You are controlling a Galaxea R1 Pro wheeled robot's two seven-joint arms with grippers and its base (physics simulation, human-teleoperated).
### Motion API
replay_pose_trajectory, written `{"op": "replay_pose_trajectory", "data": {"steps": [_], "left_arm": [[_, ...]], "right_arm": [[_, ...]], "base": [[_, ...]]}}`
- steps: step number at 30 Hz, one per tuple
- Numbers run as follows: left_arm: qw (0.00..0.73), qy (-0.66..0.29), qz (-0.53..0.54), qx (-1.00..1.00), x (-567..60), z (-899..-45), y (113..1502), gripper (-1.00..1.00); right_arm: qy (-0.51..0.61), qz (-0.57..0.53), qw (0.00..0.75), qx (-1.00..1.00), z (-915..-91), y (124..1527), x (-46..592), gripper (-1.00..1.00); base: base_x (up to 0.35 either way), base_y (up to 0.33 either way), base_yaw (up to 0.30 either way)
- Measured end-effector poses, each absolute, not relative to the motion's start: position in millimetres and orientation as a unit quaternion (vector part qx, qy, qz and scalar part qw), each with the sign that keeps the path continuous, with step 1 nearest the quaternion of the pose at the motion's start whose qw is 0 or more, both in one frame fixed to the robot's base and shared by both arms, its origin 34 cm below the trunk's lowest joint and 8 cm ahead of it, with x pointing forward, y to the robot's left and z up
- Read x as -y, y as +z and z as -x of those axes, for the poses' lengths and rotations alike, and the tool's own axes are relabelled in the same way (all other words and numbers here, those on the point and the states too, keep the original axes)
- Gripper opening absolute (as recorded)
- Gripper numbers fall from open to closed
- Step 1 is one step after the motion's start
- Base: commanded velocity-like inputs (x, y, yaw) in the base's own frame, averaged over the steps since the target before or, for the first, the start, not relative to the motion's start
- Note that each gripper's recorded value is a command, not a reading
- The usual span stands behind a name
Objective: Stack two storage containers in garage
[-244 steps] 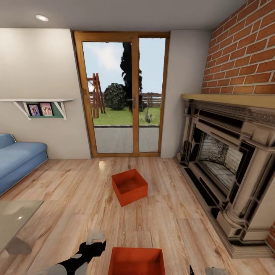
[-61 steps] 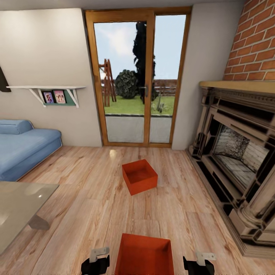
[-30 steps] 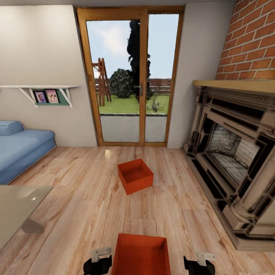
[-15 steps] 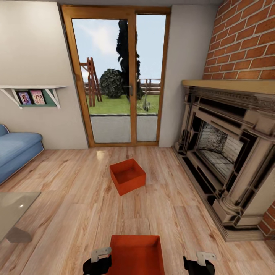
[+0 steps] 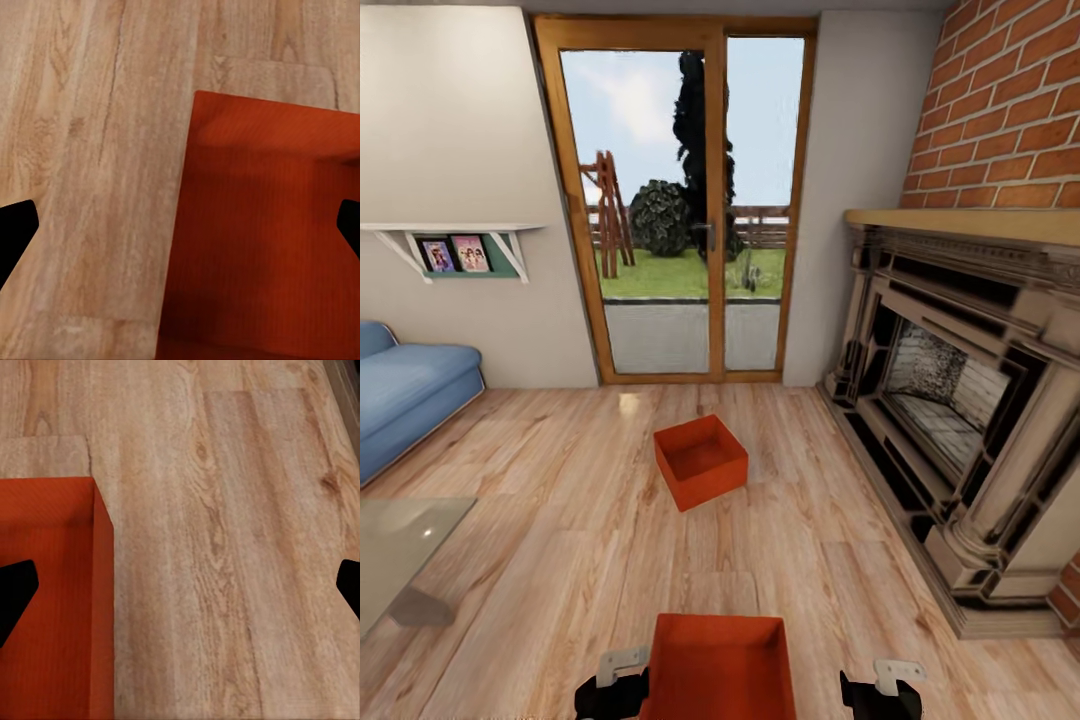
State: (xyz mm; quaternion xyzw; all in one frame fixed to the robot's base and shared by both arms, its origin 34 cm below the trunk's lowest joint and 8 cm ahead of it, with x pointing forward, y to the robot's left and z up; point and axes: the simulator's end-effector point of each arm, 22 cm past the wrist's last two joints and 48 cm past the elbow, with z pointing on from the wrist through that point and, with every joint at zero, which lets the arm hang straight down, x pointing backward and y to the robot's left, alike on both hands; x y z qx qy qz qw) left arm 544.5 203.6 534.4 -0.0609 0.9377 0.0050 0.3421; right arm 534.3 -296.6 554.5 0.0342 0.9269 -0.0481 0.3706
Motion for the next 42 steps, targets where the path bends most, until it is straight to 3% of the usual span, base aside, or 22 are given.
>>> {"op": "replay_pose_trajectory", "data": {"steps": [42], "left_arm": [[0.324,0.007,0.061,-0.944,-205,-533,519,1.0]], "right_arm": [[-0.05,-0.041,0.354,-0.933,-524,540,300,1.0]], "base": [[0.0,0.0,0.004]]}}
